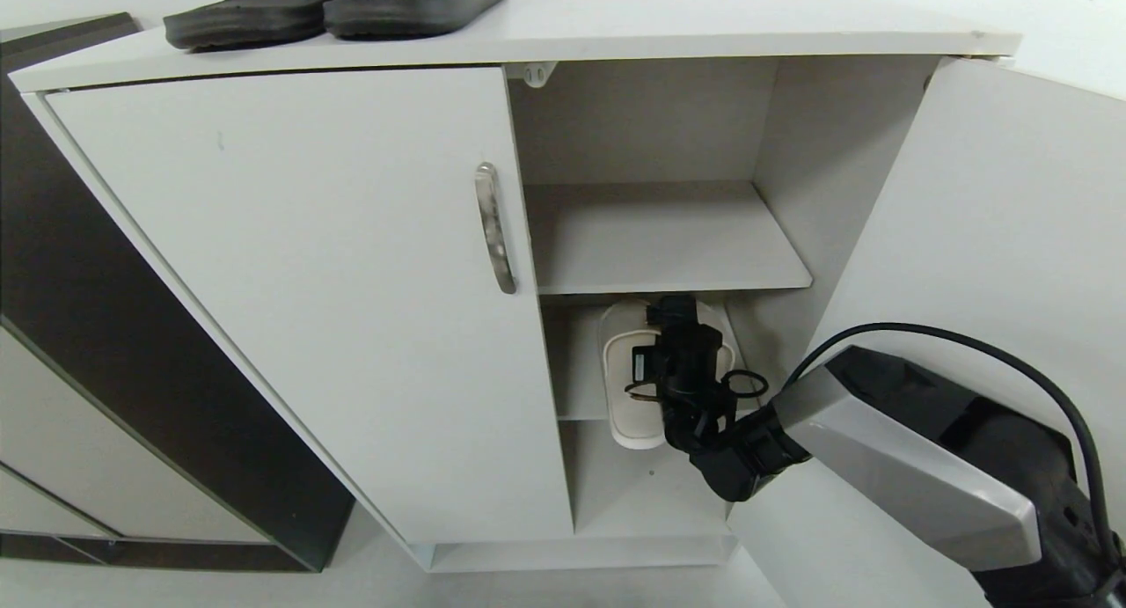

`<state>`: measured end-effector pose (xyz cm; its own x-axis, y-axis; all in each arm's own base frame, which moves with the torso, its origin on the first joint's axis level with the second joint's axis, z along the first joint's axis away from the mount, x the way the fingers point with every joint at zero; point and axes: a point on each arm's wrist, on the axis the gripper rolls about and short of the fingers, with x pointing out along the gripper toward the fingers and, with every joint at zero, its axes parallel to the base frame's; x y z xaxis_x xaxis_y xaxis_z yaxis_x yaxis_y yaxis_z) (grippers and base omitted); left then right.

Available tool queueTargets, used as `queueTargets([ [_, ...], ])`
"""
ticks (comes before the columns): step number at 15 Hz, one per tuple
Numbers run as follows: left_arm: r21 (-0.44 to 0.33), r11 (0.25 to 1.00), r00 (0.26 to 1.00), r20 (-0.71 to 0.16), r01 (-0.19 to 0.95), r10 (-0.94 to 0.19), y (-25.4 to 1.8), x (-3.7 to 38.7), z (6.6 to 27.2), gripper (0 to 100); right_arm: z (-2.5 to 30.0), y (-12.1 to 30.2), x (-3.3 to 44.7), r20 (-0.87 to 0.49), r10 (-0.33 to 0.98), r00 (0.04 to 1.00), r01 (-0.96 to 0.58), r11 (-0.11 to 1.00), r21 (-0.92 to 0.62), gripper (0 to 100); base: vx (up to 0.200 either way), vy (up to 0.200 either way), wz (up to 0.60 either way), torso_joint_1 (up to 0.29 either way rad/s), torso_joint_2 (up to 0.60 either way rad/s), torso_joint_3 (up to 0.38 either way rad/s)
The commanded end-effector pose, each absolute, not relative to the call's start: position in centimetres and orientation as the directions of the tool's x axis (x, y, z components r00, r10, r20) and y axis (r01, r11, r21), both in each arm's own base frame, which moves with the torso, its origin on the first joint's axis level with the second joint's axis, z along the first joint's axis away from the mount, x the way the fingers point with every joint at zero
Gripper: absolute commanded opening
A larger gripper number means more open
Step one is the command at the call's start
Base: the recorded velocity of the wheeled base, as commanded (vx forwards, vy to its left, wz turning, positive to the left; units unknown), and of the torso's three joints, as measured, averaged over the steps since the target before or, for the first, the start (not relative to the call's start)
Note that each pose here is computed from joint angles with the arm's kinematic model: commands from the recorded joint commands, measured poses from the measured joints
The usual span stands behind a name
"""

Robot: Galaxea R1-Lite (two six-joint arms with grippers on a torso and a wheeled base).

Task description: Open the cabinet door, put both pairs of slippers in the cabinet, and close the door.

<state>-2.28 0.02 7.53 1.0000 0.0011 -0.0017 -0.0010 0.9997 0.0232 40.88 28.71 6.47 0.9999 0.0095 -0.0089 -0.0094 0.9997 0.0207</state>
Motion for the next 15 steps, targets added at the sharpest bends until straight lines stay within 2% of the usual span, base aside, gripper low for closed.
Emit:
queueTargets([
  [1,0.023,1.0,1.0,-0.003,-0.001,0.002,0.0,-2.3,7.5,0,6.7,28.7,41.8,-0.001,-0.002,1.0,0.002,1.0,0.027,0,0.0,0.0,0.0,0.0,0.0,0.0],
  [15,0.023,1.0,1.0,-0.003,-0.001,0.002,0.0,-2.3,7.5,0,5.3,28.8,43.3,-0.021,0.001,1.0,-0.001,1.0,0.013,0,0.0,0.0,0.0,0.0,0.0,0.0],
])
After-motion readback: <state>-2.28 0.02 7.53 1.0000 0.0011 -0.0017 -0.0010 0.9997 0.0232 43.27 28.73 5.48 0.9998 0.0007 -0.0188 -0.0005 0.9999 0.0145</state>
